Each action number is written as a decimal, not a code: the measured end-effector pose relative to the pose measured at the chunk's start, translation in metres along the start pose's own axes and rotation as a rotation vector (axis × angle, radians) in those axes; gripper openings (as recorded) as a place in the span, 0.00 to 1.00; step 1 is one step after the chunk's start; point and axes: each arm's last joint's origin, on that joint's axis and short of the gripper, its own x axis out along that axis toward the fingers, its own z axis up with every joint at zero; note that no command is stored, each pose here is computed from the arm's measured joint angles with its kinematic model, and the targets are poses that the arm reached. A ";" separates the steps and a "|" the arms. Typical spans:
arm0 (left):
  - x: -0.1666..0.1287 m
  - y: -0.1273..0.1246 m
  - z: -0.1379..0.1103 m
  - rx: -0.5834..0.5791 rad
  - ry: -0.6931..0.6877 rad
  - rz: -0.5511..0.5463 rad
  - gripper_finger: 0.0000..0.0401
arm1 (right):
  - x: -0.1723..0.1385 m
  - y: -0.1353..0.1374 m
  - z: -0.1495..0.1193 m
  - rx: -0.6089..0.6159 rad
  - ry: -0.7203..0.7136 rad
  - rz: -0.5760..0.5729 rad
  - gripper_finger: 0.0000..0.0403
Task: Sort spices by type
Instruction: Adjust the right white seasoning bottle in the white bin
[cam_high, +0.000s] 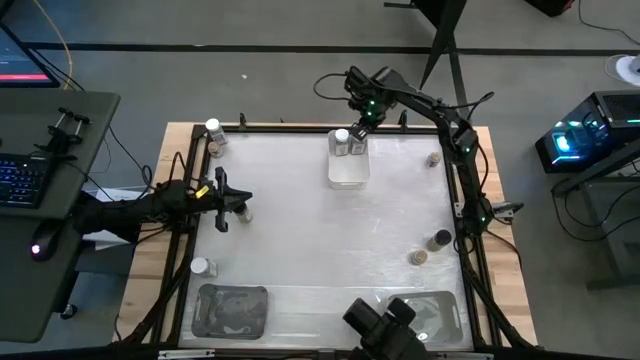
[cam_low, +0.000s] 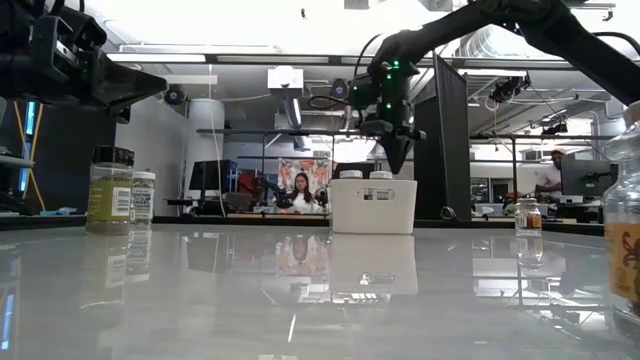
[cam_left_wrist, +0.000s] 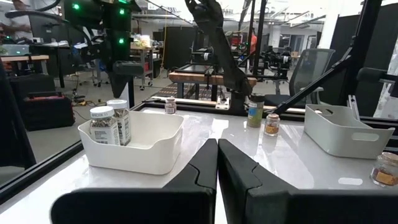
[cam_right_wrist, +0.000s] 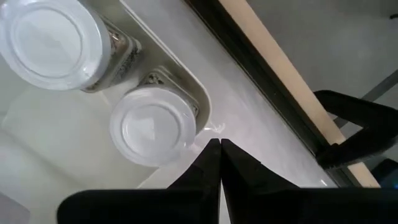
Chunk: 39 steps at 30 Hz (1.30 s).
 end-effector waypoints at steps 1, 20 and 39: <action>0.000 0.000 0.000 0.000 0.000 0.000 0.00 | 0.000 0.000 0.000 0.001 0.000 0.000 0.00; 0.000 0.000 0.000 0.000 0.000 0.000 0.00 | 0.000 0.005 -0.001 0.031 0.015 0.063 0.00; 0.000 0.000 0.000 0.000 0.000 0.000 0.00 | -0.001 0.021 0.003 -0.020 -0.032 0.048 0.00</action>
